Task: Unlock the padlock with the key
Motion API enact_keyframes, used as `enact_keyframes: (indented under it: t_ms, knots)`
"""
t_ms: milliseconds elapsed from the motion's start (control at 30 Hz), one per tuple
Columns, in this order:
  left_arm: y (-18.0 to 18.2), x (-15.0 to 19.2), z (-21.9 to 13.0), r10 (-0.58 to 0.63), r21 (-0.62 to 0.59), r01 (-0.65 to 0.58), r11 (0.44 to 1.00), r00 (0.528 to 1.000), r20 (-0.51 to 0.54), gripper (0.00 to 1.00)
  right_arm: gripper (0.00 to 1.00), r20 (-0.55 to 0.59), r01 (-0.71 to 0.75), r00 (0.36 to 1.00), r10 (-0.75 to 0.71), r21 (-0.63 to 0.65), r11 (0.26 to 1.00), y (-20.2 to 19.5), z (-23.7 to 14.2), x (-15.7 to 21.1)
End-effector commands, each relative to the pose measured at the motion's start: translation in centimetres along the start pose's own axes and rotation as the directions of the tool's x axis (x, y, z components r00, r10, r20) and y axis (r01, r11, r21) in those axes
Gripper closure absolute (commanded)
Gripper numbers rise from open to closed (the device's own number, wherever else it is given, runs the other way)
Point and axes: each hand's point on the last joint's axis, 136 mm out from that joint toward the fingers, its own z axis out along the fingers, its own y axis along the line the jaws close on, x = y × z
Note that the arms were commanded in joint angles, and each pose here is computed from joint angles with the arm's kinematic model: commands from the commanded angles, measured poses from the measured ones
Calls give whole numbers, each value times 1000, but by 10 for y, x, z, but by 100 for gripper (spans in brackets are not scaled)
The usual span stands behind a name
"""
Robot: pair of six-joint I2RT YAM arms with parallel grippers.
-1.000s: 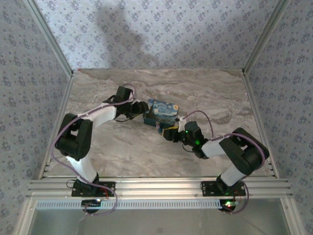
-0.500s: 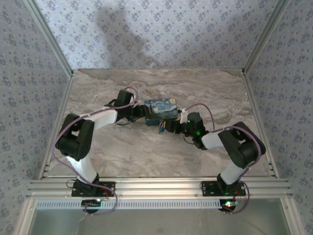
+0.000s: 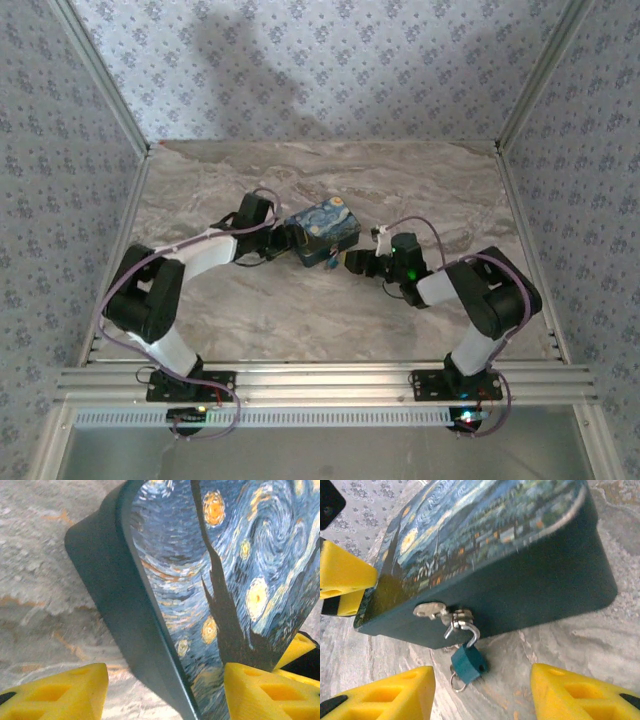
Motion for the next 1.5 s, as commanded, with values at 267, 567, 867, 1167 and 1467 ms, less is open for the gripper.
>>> enact_keyframes:
  t_ms: [267, 567, 867, 1167, 1467]
  knots:
    - [-64, -7, -36, 105, 65, -108, 992, 994, 40, 44, 42, 6, 21, 1000, -21, -141, 990, 24, 9, -16]
    - [-87, -7, -11, 134, 101, -132, 986, 991, -11, 50, 40, -15, -19, 1000, 16, -181, 983, 21, 27, -14]
    - [-90, -3, 12, 115, 114, -108, 988, 991, -62, 52, 40, -42, -74, 997, 66, -233, 970, 22, 42, -6]
    - [-79, 0, 23, 99, 84, -93, 992, 992, -73, 53, 44, -79, -84, 995, 65, -272, 959, 29, 47, 5]
    - [-69, 1, 30, 88, 51, -84, 995, 993, -80, 54, 50, -81, -91, 994, 71, -271, 958, 28, 44, 8]
